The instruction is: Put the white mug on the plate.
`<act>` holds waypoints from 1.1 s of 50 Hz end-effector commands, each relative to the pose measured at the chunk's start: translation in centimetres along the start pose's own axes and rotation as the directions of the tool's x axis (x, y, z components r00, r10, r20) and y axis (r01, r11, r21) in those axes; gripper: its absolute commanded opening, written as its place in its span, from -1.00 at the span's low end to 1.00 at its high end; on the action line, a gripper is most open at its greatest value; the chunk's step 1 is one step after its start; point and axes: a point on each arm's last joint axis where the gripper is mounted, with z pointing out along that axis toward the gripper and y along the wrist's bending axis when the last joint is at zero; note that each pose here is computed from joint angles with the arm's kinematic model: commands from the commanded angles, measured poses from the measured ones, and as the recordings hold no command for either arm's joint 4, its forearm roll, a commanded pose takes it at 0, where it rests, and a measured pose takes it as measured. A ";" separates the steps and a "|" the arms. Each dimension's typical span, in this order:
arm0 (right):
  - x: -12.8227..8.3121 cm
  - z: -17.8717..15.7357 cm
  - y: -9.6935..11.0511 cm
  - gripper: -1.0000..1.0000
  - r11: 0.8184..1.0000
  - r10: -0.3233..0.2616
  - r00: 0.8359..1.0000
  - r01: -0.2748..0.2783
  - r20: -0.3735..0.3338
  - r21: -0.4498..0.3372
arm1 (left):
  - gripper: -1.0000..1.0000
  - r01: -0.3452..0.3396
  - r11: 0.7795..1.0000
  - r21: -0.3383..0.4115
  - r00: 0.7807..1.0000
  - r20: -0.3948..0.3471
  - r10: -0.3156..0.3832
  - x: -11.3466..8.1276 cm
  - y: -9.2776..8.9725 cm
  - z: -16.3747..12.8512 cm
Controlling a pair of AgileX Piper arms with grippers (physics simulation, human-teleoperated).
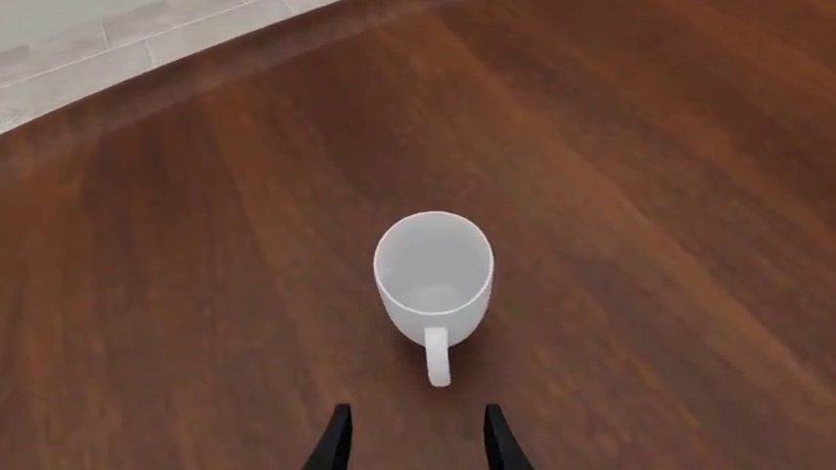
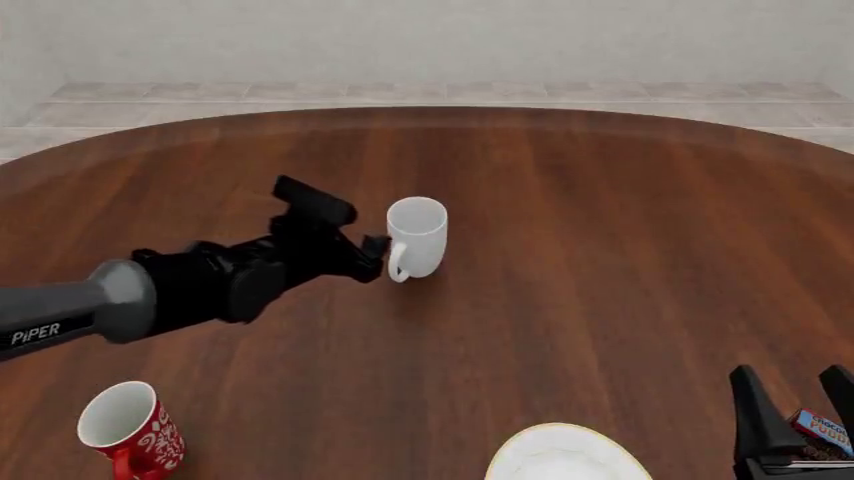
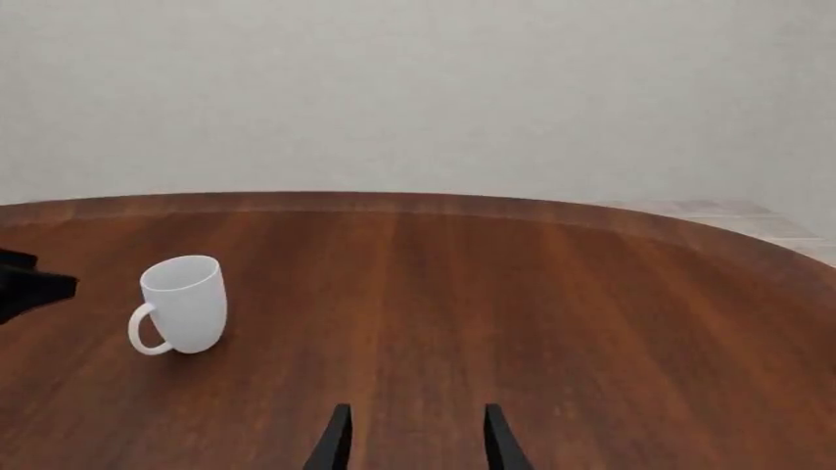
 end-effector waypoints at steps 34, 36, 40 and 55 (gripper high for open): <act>0.0 0.0 0.0 1.00 1.000 0.000 1.000 0.000 0.000 0.000 | 1.00 0.026 1.000 0.010 0.998 -0.051 -0.025 1.9 -0.5 5.9; 0.0 0.0 0.0 1.00 1.000 0.000 1.000 0.000 0.000 0.000 | 1.00 0.027 1.000 0.010 0.998 -0.053 -0.027 2.0 -0.5 6.1; 0.0 0.0 0.0 1.00 1.000 0.000 1.000 0.000 0.000 0.000 | 1.00 0.048 0.999 0.018 0.997 -0.061 -0.046 1.9 -0.9 6.5; 0.0 0.0 0.0 1.00 1.000 0.000 1.000 0.000 0.000 0.000 | 1.00 0.076 0.997 0.016 0.994 -0.082 -0.074 2.5 -1.0 8.1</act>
